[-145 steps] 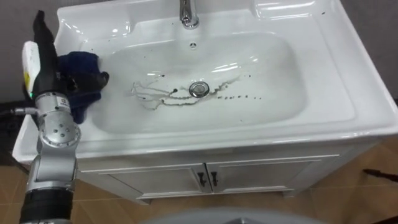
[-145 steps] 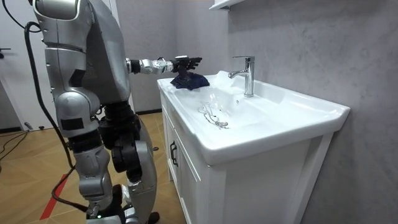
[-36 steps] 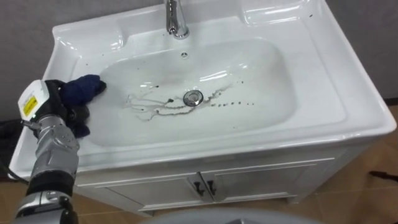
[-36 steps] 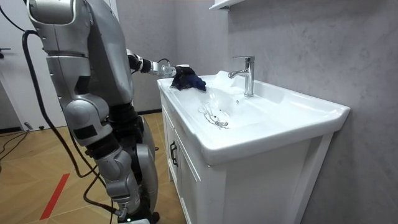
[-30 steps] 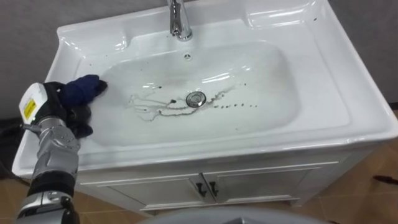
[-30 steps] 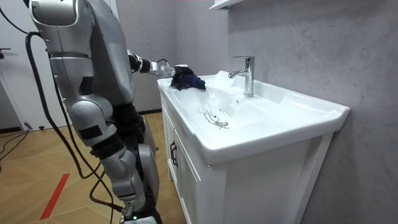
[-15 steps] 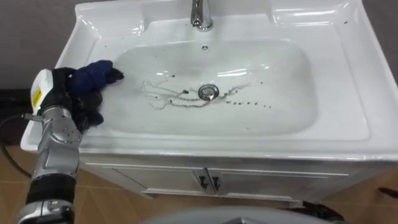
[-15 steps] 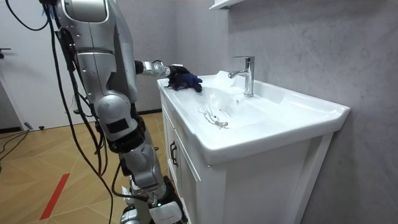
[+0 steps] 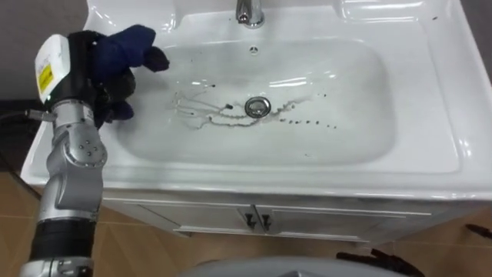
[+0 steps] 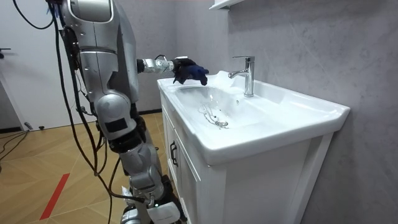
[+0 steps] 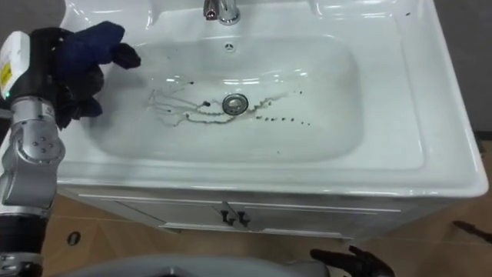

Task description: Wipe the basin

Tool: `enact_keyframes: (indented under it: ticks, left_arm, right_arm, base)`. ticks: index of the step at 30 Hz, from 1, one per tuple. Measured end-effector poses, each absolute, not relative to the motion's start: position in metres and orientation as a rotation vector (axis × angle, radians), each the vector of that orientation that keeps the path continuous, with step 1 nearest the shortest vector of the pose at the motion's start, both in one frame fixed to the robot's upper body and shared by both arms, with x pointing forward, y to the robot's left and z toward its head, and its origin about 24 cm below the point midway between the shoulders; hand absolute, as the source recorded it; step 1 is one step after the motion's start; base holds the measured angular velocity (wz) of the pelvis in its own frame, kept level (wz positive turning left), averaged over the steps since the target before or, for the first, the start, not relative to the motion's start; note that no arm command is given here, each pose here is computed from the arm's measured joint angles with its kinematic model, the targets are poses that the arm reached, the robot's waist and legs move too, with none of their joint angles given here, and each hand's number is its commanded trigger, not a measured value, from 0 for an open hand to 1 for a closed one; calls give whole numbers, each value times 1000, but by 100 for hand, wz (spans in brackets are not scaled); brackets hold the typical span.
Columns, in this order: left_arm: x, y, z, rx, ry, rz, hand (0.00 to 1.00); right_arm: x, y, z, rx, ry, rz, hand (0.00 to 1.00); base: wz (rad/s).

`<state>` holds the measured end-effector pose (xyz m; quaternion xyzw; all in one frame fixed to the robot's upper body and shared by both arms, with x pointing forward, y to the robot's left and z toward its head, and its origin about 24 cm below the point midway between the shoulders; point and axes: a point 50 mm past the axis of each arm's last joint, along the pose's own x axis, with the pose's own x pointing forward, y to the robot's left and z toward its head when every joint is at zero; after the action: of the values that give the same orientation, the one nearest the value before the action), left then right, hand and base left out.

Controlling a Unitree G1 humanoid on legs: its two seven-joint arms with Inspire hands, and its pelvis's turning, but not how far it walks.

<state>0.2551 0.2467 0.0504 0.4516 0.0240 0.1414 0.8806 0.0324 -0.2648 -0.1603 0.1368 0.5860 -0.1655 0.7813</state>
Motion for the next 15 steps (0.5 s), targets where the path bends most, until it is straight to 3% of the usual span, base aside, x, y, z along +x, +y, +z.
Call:
enact_keyframes:
  ticks: [15]
  left_arm:
    - [257,229,45,1008,16,208,100]
  right_arm:
    - [27,-266,-161,333,1269,-401,0]
  base:
    - [0]
